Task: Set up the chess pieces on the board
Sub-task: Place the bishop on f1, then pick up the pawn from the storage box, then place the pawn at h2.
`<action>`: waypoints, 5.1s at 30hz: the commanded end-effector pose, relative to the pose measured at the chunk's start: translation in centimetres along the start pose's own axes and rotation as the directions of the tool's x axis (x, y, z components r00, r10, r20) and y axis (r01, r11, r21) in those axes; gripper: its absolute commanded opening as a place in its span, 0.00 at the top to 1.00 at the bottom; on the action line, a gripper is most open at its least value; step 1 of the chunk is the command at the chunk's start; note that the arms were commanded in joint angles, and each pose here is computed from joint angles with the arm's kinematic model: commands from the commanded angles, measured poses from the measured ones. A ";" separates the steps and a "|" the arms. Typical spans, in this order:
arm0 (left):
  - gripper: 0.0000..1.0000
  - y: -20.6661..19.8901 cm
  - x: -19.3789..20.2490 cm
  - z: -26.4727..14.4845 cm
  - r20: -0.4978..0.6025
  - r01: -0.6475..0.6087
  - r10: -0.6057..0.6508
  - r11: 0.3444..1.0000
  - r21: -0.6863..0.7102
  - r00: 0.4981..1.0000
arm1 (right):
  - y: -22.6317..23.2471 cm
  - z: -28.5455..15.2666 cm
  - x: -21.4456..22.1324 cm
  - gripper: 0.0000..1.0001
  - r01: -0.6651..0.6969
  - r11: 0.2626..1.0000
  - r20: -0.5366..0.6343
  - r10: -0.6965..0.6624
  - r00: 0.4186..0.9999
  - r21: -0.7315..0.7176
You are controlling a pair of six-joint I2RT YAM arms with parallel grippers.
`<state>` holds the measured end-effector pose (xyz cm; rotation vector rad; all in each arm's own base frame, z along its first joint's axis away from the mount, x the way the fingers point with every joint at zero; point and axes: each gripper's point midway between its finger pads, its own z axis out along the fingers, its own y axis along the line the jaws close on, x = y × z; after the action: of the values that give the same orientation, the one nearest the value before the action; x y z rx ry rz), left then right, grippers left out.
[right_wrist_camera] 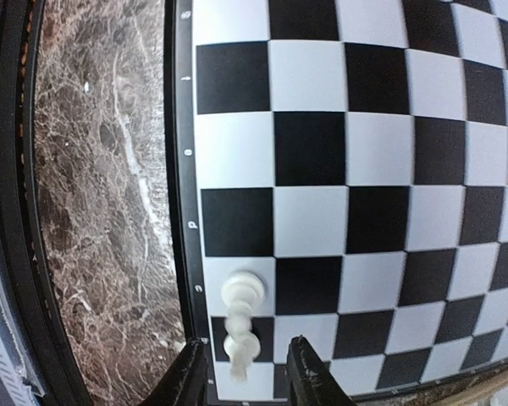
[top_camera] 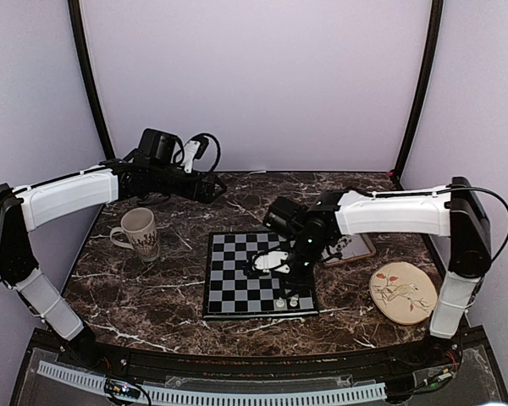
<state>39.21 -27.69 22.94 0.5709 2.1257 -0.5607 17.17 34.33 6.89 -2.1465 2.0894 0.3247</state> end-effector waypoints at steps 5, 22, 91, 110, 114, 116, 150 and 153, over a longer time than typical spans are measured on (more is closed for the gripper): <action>0.01 0.4 1.1 1.3 -0.014 -0.010 0.009 1.000 -0.025 1.000 | -4.5 -10.0 0.7 0.66 -0.140 0.987 0.257 0.116 0.960 0.078; 0.02 -3.6 -0.1 5.9 0.054 -0.036 0.040 0.997 -0.071 0.998 | -21.5 -12.7 16.7 0.68 -0.710 0.662 0.394 0.602 0.695 0.241; 0.49 -9.1 5.4 7.3 -0.159 0.032 -0.003 0.983 0.181 0.987 | -19.1 -10.9 11.4 0.98 -0.600 0.792 0.391 0.521 0.758 0.108; 0.48 -4.8 3.7 5.4 -0.092 0.151 -0.145 0.986 0.064 0.985 | -2.9 -3.0 5.5 0.95 -0.082 0.996 0.198 0.085 0.977 -0.024; 0.48 -4.7 3.9 5.5 -0.097 0.153 -0.146 0.986 0.062 0.984 | -2.7 -2.4 5.3 0.95 -0.078 0.996 0.185 0.083 0.979 -0.035; 0.48 -4.7 3.9 5.5 -0.099 0.150 -0.144 0.987 0.062 0.985 | -2.5 -1.9 5.5 0.94 -0.072 0.997 0.167 0.078 0.983 -0.038; 0.47 -5.0 4.6 6.3 -0.116 0.158 -0.148 0.984 0.087 0.982 | -3.7 1.1 5.0 0.91 -0.088 0.996 0.100 0.091 0.991 -0.030; 0.47 -5.2 4.5 6.4 -0.118 0.159 -0.147 0.983 0.097 0.982 | -3.9 1.3 5.0 0.90 -0.097 0.995 0.094 0.099 0.991 -0.024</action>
<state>37.91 -34.29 15.85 0.5037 2.2902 -0.7112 20.69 29.10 4.21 -2.0117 2.1542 0.4687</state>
